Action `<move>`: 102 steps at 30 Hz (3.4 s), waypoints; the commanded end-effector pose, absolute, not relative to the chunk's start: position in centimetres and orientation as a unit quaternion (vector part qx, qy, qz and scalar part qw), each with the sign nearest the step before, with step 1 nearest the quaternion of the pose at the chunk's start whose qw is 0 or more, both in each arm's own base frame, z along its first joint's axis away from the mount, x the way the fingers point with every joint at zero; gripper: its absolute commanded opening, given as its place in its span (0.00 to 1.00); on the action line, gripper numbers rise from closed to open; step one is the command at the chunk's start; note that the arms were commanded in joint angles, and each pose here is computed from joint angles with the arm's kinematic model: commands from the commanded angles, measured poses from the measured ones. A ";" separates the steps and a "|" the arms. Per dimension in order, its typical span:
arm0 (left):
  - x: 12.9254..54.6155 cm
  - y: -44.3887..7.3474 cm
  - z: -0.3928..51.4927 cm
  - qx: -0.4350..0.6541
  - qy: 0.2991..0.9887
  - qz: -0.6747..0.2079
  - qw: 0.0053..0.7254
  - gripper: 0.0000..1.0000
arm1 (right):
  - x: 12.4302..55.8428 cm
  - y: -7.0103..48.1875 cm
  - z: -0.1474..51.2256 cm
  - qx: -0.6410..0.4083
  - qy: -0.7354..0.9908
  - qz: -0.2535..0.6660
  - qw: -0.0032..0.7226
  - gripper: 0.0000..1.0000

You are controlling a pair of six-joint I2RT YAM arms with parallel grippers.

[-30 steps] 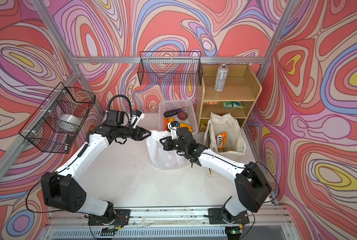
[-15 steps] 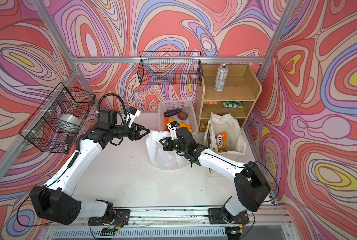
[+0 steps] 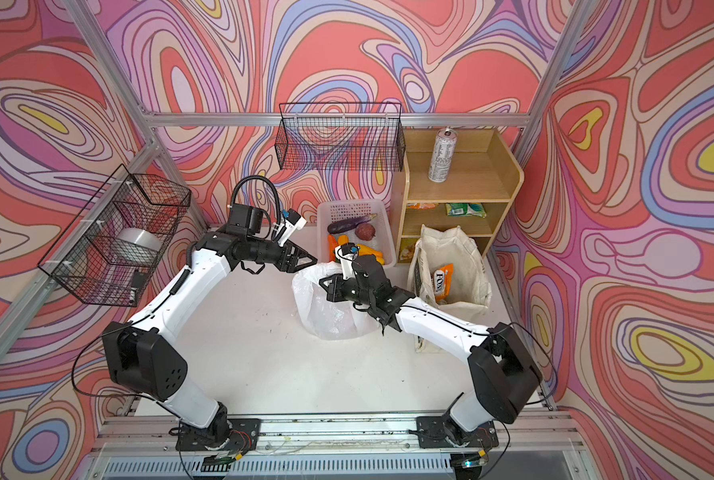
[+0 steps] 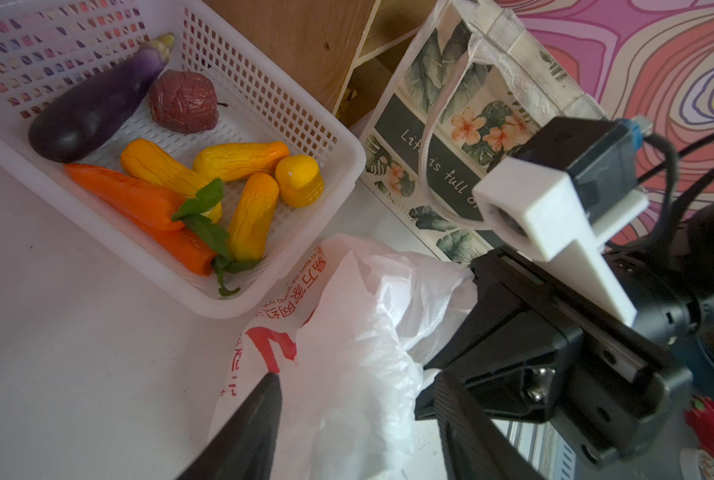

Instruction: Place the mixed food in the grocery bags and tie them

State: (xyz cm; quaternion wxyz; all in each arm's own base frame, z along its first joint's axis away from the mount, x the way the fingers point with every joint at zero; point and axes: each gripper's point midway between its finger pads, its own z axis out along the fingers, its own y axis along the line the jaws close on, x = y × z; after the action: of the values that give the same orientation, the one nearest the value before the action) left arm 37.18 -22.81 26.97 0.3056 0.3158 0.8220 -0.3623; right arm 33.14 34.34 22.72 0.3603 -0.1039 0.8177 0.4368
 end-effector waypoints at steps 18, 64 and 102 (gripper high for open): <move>33.5 -24.5 25.2 0.348 0.808 -0.419 0.222 0.00 | 32.6 34.0 23.4 -0.108 0.814 0.440 0.363 0.05; 34.6 -24.0 28.5 0.279 0.774 -0.352 0.446 0.00 | 35.5 30.9 28.9 0.034 0.772 0.552 0.313 0.60; 32.2 -25.6 28.4 0.330 0.755 -0.274 0.496 0.00 | 36.4 34.3 28.4 0.203 0.686 0.663 0.223 0.62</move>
State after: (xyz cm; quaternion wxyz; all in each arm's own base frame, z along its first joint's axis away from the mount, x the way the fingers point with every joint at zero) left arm 33.74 -24.49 27.02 0.4837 0.3040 0.7821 -0.2490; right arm 35.22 34.17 28.15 0.2133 0.1833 0.7091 0.6466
